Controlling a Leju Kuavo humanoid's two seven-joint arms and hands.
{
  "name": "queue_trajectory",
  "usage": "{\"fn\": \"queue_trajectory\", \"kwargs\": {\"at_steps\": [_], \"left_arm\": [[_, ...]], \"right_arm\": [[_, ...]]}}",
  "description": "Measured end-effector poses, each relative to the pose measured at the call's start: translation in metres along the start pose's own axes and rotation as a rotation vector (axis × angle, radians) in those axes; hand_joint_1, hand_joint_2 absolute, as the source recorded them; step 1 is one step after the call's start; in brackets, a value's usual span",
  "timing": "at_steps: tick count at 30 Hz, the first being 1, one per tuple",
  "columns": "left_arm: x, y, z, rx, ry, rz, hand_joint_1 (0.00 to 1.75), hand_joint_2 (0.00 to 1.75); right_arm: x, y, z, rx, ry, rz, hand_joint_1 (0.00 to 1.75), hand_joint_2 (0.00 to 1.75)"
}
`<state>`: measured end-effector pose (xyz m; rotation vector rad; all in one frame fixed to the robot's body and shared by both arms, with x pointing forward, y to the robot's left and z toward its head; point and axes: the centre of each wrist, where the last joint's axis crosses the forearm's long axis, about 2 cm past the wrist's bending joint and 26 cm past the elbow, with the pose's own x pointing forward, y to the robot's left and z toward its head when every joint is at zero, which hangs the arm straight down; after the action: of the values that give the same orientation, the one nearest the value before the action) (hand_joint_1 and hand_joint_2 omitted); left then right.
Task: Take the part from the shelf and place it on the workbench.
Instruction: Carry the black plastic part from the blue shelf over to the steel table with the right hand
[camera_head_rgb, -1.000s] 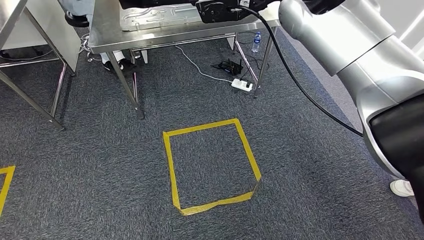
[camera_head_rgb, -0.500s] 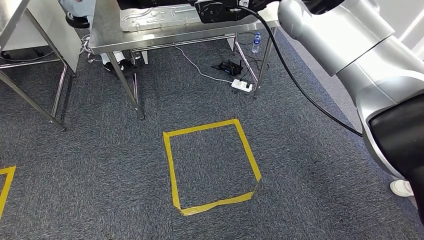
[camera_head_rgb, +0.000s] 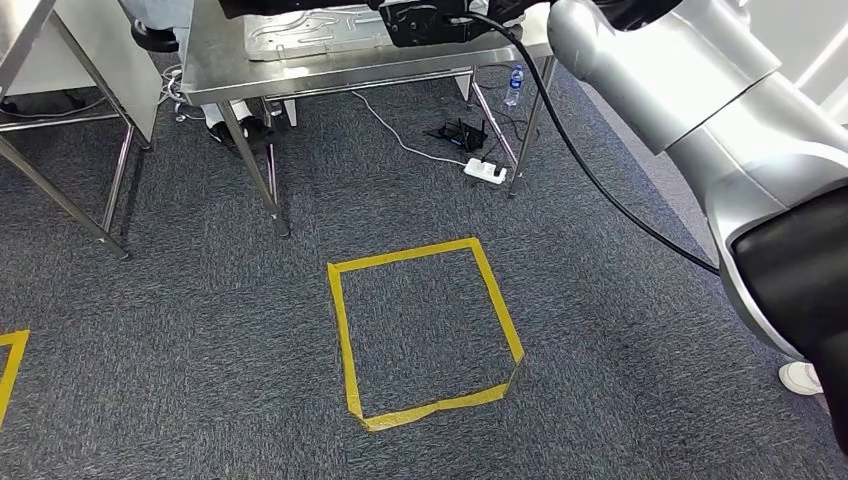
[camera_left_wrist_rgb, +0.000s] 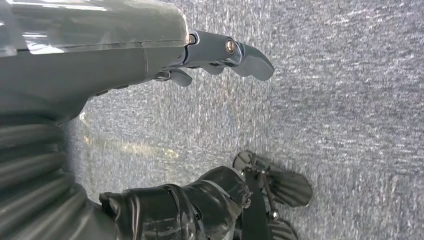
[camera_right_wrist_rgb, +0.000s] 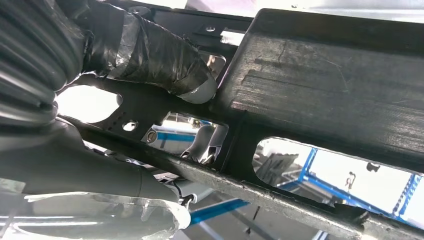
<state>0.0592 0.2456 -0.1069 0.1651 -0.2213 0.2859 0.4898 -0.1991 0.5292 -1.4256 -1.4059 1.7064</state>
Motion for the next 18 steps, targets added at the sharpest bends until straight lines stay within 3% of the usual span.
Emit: {"fn": "queue_trajectory", "kwargs": {"at_steps": [18], "left_arm": [[0.0001,0.0008,-0.0003,-0.003,-0.01,0.002,0.0,1.75]], "right_arm": [[-0.0002,0.0,0.0,-0.016,0.007,0.012,1.75,1.75]]}}
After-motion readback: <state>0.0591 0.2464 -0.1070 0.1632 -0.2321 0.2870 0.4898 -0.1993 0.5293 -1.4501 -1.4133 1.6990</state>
